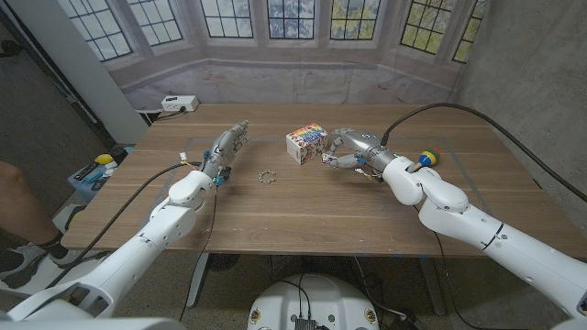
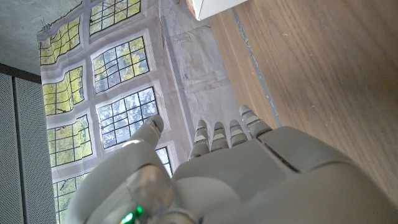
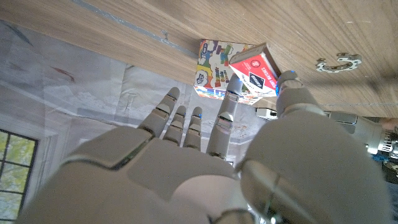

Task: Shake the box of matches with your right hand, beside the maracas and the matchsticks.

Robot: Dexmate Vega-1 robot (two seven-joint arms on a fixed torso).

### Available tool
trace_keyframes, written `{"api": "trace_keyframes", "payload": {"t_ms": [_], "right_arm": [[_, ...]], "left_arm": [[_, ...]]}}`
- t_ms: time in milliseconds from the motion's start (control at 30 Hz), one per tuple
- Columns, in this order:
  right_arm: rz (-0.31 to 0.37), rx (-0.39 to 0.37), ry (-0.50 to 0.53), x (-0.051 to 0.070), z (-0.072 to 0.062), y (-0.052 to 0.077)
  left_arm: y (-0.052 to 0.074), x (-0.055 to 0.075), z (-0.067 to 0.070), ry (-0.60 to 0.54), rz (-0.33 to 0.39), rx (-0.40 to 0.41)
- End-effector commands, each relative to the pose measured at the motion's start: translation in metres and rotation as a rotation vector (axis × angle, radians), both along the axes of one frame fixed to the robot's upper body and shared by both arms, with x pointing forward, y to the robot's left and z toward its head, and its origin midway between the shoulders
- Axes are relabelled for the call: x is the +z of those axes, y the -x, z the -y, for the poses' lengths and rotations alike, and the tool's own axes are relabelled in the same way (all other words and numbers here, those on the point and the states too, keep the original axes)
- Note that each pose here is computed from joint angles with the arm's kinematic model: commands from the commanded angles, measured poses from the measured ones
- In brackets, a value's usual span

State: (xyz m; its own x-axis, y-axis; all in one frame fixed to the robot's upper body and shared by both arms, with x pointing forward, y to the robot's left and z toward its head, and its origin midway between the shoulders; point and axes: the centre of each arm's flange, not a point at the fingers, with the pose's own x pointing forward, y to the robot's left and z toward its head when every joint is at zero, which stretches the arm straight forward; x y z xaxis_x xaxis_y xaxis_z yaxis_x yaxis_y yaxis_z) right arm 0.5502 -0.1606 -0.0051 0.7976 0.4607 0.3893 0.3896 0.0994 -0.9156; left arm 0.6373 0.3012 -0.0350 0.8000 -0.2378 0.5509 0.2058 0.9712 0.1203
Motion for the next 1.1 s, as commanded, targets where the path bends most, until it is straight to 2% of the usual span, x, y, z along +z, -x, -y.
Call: {"api": "trace_keyframes", "payload": {"t_ms": [33, 767, 1100], "right_arm": [[-0.002, -0.005, -0.048, 0.004, 0.006, -0.002], [0.051, -0.088, -0.173, 0.020, 0.024, -0.011], [0.072, -0.137, -0.222, 0.025, 0.039, -0.016]], "left_arm": [[-0.001, 0.001, 0.004, -0.001, -0.001, -0.002], [0.003, -0.001, 0.006, -0.006, -0.001, -0.003], [0.004, -0.001, 0.009, -0.007, 0.000, -0.008]]}}
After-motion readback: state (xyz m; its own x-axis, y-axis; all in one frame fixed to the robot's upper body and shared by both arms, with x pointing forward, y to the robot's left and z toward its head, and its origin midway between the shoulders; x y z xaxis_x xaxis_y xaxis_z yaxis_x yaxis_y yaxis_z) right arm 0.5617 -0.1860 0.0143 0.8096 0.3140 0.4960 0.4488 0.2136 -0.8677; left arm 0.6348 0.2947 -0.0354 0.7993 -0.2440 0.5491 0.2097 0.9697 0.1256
